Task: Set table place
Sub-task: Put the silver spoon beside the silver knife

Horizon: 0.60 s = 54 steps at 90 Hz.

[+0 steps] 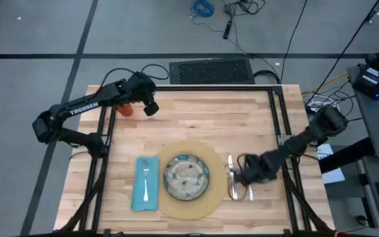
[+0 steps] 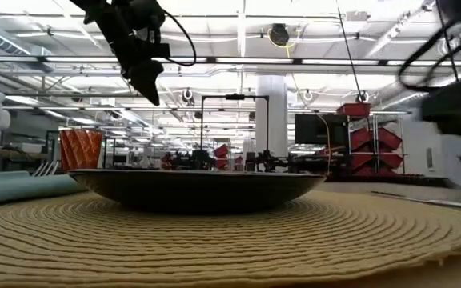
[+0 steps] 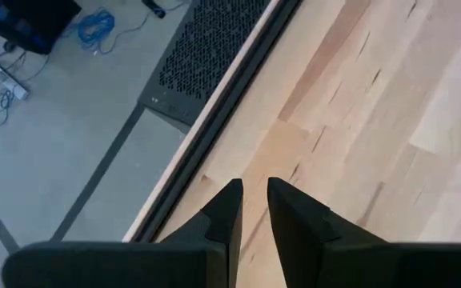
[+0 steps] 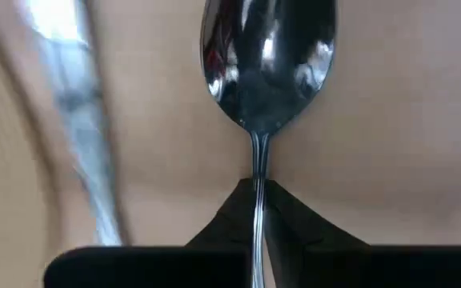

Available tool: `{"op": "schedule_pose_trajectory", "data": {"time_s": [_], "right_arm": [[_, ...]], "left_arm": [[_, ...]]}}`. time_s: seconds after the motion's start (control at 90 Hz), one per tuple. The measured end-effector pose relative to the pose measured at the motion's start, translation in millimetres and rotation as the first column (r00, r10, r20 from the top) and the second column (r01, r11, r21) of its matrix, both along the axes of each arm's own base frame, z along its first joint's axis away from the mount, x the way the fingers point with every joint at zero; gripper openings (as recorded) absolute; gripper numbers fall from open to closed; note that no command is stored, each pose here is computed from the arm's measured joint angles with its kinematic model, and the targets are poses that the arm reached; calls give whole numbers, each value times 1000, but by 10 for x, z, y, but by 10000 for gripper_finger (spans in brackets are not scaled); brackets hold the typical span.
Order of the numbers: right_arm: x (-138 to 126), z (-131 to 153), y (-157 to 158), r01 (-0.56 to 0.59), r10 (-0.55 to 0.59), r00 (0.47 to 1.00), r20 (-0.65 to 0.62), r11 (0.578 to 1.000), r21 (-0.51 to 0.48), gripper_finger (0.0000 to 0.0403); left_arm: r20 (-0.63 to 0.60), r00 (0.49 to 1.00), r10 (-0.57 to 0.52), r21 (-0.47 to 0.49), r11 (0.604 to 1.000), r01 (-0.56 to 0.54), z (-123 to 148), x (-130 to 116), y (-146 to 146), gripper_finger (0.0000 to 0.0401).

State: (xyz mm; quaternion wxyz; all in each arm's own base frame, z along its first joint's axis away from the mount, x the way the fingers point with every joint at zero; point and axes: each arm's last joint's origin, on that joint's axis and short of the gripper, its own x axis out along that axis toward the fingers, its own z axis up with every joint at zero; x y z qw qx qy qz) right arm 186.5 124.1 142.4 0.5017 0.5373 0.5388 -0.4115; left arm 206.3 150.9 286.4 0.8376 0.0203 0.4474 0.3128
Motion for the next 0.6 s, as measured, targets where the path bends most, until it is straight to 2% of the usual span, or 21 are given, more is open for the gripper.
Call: {"op": "schedule_pose_trajectory", "data": {"time_s": [0.167, 0.6], "right_arm": [[-97, -4, 7, 0, -4, 999, -51, 997, -72, 1], [90, -7, -303, -48, 47, 999, -18, 991, -122, 1]], "left_arm": [[18, 1000, 11, -10, 1000, -11, 3, 7, -6, 50], [31, 1000, -2, -9, 1000, 2, 10, 31, -23, 50]]}}
